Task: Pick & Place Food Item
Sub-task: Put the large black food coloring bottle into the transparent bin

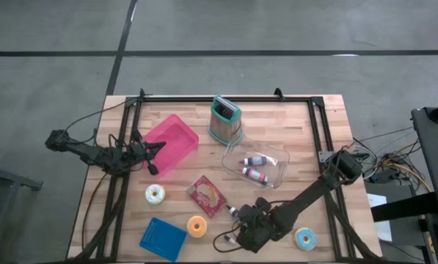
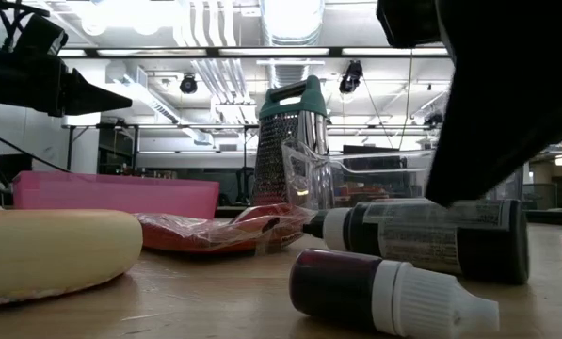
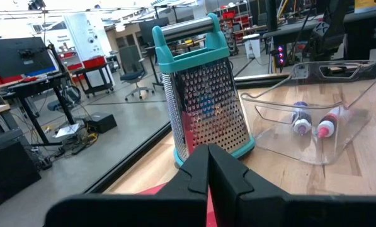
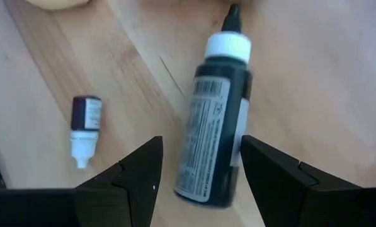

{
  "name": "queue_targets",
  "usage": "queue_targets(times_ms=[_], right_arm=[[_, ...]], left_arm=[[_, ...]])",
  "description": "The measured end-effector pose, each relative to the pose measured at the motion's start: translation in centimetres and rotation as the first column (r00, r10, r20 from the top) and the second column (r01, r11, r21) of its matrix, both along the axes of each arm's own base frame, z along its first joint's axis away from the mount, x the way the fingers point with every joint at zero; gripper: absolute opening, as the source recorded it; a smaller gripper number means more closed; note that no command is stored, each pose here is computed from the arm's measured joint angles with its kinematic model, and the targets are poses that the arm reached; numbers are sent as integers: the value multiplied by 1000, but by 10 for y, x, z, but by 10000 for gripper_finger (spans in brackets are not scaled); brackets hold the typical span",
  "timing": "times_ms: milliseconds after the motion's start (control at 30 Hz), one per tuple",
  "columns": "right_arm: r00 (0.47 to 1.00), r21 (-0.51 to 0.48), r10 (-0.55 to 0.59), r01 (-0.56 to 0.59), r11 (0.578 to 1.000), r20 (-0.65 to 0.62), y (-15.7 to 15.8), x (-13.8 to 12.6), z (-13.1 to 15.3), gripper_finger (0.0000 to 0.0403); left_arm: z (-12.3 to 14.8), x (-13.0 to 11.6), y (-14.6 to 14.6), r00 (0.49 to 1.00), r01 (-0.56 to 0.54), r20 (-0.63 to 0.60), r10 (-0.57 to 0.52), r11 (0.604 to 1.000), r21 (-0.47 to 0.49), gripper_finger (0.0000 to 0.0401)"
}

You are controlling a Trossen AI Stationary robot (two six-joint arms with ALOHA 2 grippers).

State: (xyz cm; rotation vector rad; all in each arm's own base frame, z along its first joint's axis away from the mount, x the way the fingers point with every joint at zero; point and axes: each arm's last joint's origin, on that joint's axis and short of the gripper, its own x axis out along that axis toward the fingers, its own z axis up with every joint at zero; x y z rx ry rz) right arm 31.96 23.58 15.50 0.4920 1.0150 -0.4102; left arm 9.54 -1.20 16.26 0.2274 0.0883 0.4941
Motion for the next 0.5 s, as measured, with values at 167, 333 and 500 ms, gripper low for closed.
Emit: queue_targets(times_ms=[167,333,500], right_arm=[[1000,9,-7,7,1000,-17,-2,-1,-3,210],[1000,21,-21,21,1000,-17,-4,-3,-10,210],[999,73,-30,32,997,-34,-5,-6,-18,210]], left_arm=[[0,0,0,1000,0,0,0,1000,0,5],[0,0,0,1000,0,0,0,1000,0,5],[0,0,0,1000,0,0,0,1000,0,5]])
